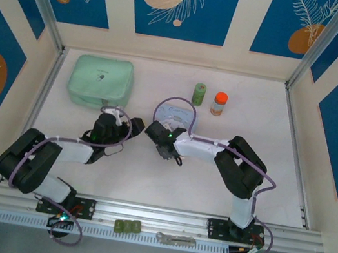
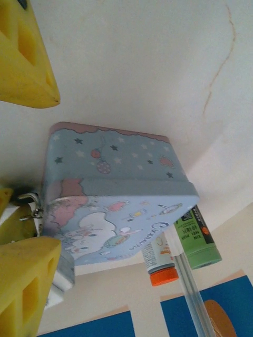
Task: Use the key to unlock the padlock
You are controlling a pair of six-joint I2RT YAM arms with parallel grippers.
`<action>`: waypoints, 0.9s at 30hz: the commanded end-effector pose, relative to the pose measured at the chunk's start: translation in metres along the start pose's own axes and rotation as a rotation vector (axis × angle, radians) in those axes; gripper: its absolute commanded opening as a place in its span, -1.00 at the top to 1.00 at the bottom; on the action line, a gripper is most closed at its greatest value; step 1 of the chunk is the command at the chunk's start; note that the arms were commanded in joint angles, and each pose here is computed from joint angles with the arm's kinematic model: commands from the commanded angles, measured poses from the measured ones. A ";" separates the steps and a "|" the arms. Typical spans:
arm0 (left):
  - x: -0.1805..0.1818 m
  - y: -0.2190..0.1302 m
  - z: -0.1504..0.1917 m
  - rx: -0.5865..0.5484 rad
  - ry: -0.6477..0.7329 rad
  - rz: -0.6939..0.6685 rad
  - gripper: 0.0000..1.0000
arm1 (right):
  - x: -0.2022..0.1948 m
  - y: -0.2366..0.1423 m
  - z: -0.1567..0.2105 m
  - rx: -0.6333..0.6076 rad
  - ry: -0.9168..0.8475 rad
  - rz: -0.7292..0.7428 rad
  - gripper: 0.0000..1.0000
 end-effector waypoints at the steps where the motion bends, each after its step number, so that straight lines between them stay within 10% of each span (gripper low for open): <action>1: -0.017 0.008 -0.017 -0.041 0.007 0.086 -0.29 | 0.009 0.013 0.012 0.040 -0.027 -0.061 0.22; 14: -0.022 0.035 -0.031 -0.021 -0.002 0.142 -0.28 | 0.003 0.014 0.015 -0.030 -0.082 -0.056 1.00; 27: -0.015 0.081 -0.037 0.075 -0.026 0.162 -0.14 | -0.009 0.002 -0.003 -0.203 -0.281 -0.213 1.00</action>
Point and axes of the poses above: each hand's point on the last joint's axis, 136 mm out from that joint toward the fingers, its own y axis out along the fingers, its own x axis along the line the jaws close on, z = x × y, the point moved 10 cm from there along -y, back along the fingers, and after that the axes turned 8 degrees about -y, right-handed, at the moved point
